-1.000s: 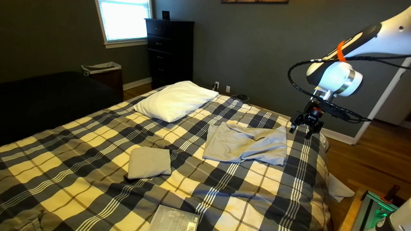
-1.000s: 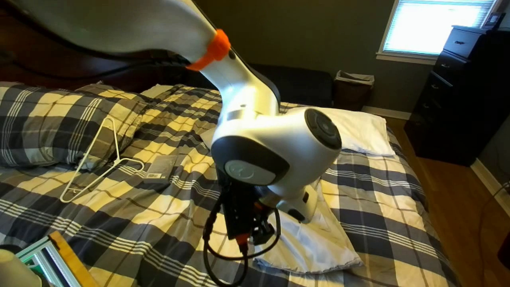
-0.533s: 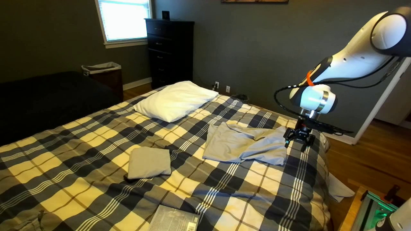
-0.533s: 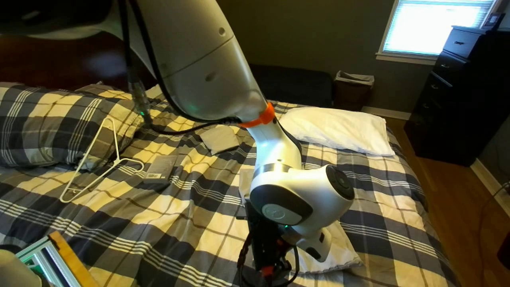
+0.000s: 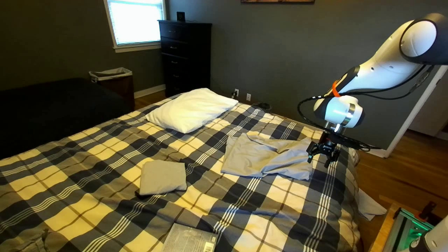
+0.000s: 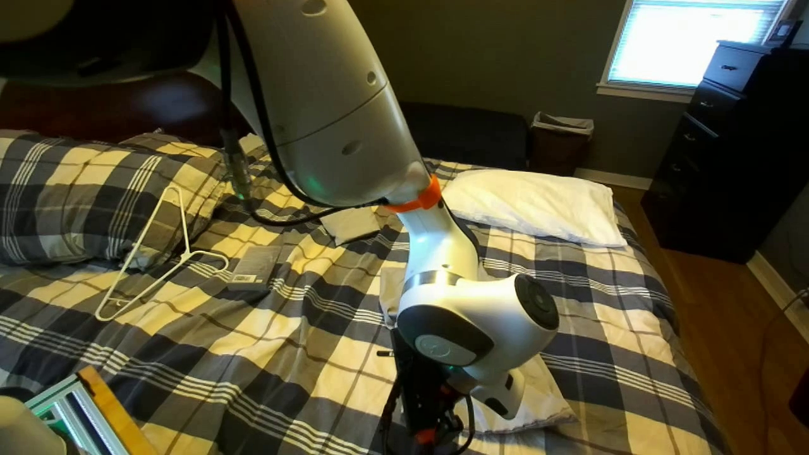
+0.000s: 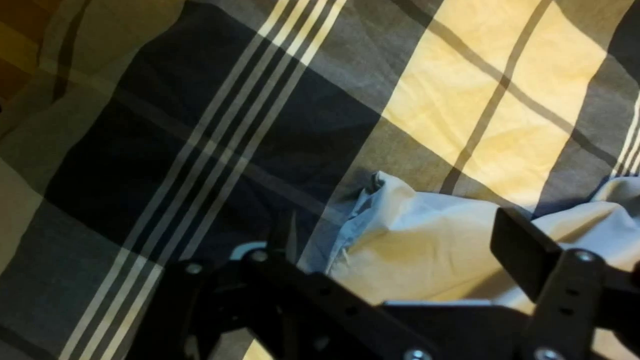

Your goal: Fold the cloth on the right

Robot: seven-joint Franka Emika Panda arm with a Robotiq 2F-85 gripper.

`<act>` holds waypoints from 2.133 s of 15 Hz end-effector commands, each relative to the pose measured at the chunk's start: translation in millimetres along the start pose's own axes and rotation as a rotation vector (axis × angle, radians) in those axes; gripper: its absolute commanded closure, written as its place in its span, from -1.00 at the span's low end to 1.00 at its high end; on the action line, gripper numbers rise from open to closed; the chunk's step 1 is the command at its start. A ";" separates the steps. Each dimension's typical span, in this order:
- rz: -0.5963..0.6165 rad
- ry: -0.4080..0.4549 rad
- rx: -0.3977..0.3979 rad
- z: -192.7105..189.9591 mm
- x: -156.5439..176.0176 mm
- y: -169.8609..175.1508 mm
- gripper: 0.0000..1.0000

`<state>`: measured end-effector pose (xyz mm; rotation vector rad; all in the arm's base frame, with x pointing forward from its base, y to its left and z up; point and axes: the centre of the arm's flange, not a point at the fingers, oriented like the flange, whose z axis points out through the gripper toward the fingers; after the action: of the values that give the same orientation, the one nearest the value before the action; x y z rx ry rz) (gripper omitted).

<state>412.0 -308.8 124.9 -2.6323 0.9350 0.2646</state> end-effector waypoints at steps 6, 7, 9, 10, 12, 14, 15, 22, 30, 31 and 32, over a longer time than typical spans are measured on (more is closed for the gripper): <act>-0.039 0.120 0.139 68.4 12.2 27.5 -0.99; -0.045 0.153 0.145 72.9 13.6 26.5 -0.98; -0.056 0.199 0.166 80.5 17.5 23.6 -1.00; -0.063 0.216 0.173 83.7 19.0 21.7 -0.98; -0.072 0.238 0.191 90.1 23.6 17.3 -0.94; -0.078 0.242 0.205 96.0 27.1 14.7 -0.47; -0.079 0.237 0.210 97.8 28.5 13.8 -0.32; -0.048 0.173 0.195 81.0 12.1 22.9 0.78; 0.078 0.088 -0.037 18.4 -29.1 74.3 0.99; 0.099 0.102 -0.047 8.4 -33.0 80.6 0.99; 0.116 0.112 -0.055 0.2 -36.5 85.6 0.99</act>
<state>350.7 -343.0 80.5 -2.6632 1.0583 0.1437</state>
